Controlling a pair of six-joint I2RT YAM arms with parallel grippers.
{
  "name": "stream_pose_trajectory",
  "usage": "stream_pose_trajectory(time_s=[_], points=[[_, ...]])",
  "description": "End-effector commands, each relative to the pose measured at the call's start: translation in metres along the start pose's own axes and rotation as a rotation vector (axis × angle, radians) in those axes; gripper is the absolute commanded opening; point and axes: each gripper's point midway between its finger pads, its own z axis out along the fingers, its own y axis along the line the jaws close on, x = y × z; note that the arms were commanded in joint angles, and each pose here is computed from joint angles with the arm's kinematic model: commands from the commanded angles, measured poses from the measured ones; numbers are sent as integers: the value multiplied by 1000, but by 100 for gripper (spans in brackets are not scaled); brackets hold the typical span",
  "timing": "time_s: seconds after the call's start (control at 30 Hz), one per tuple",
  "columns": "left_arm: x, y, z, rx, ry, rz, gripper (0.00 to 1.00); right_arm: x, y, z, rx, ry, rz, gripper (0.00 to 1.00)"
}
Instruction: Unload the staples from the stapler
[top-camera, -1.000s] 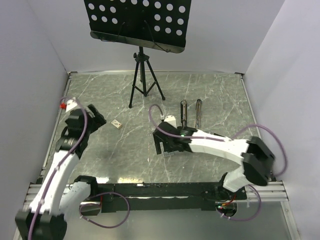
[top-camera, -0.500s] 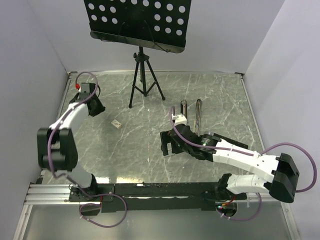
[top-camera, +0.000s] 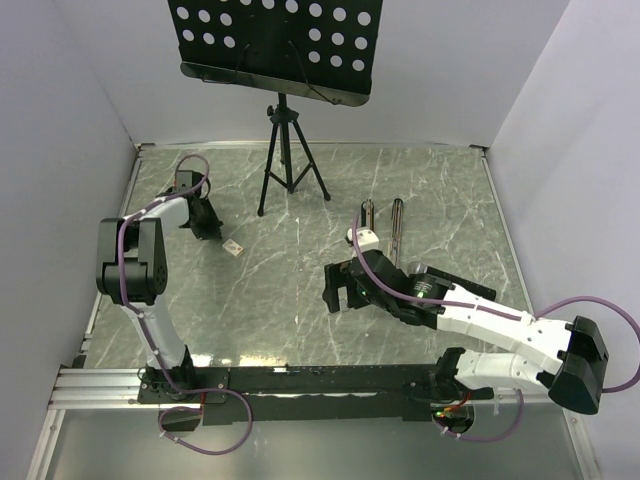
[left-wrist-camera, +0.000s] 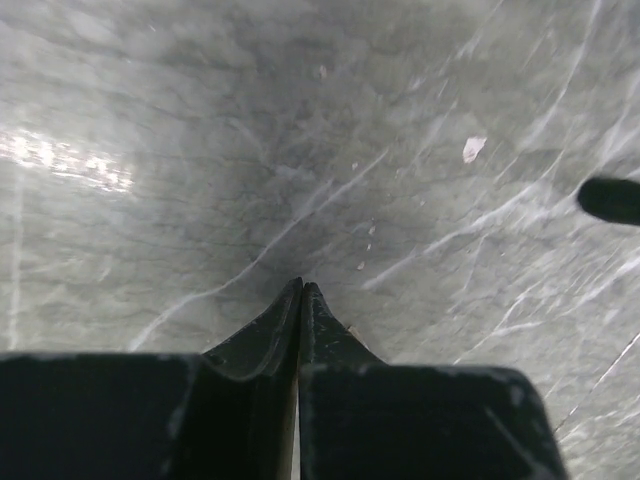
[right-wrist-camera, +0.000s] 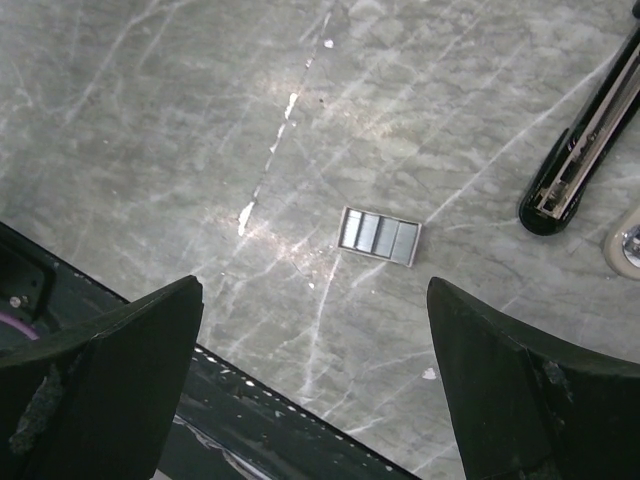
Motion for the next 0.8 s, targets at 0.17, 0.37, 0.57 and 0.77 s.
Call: stream_pose_trajectory(time_s=[0.17,0.37,0.57,0.77], points=[[17,-9,7,74,70,20,6,-6,3,0,-20,-29,-16,100],[34,-11,1,115,113,23,7,-5,-1,2,-1,-25,-38,100],[56,-12,-6,157,165,11,8,-4,-8,2,30,-24,-59,100],[82,-9,-18,185,213,-25,10,-2,-12,1,41,-24,-68,100]])
